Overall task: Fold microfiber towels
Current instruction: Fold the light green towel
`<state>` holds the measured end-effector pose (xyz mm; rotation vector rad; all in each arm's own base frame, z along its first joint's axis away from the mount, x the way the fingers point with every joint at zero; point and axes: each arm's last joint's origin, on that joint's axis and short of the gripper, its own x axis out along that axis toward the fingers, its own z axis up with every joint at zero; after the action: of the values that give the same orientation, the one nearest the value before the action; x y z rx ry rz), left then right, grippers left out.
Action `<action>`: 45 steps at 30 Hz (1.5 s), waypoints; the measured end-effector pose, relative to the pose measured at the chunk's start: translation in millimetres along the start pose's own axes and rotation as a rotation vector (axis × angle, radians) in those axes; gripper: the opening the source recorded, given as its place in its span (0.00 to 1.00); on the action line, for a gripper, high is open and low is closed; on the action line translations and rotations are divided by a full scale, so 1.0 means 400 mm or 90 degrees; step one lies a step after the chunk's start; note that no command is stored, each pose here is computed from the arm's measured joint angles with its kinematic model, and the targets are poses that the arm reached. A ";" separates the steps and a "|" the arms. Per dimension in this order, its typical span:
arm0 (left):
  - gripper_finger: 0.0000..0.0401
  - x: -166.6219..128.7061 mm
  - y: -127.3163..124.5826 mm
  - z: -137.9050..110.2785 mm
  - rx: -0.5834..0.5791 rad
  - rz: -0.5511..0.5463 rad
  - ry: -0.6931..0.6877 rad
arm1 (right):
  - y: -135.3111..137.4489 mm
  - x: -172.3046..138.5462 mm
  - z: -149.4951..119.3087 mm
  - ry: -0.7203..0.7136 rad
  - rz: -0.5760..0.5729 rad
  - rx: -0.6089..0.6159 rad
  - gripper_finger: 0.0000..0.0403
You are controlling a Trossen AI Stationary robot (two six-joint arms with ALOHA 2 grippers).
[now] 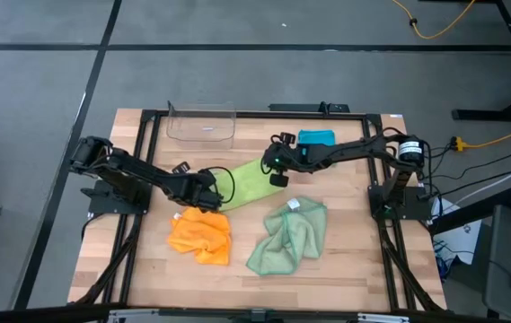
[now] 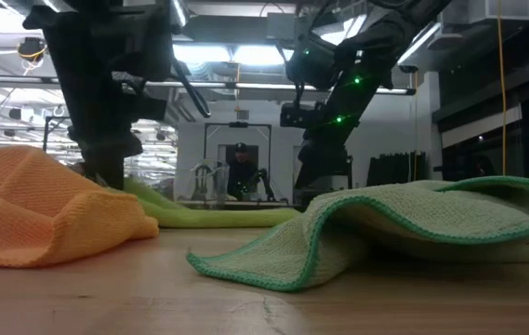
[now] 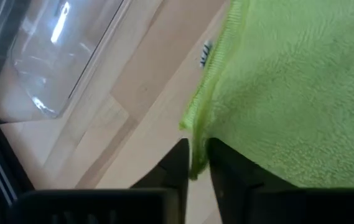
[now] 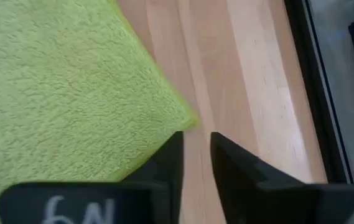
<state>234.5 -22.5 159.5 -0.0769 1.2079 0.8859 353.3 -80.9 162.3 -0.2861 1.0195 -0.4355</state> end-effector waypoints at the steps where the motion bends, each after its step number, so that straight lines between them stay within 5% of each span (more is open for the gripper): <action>1: 0.17 0.002 0.002 0.002 -0.002 0.001 0.001 | -0.001 0.003 -0.001 0.002 -0.001 0.001 0.23; 11: 0.33 0.001 0.023 -0.008 -0.016 0.036 0.038 | 0.009 -0.037 0.016 0.013 -0.001 -0.001 0.35; 19: 0.33 -0.066 0.040 0.038 -0.013 0.019 0.015 | 0.125 -0.145 0.057 -0.057 0.281 -0.060 0.36; 22: 0.33 -0.113 0.056 0.071 0.002 0.015 -0.025 | 0.171 -0.166 0.075 -0.118 0.336 -0.069 0.36; 28: 0.33 -0.191 0.101 0.111 -0.041 0.025 -0.140 | 0.282 -0.146 0.126 -0.254 0.358 -0.055 0.36; 35: 0.33 -0.239 0.167 0.098 -0.079 0.043 -0.190 | 0.369 -0.073 0.201 -0.277 0.267 -0.079 0.36; 45: 0.32 -0.259 0.193 0.093 -0.107 0.029 -0.214 | 0.454 0.048 0.289 -0.272 0.249 -0.137 0.36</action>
<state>207.3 -9.2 290.4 -0.0346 0.8242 0.9956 501.5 72.9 128.0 -0.3454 0.6778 0.0929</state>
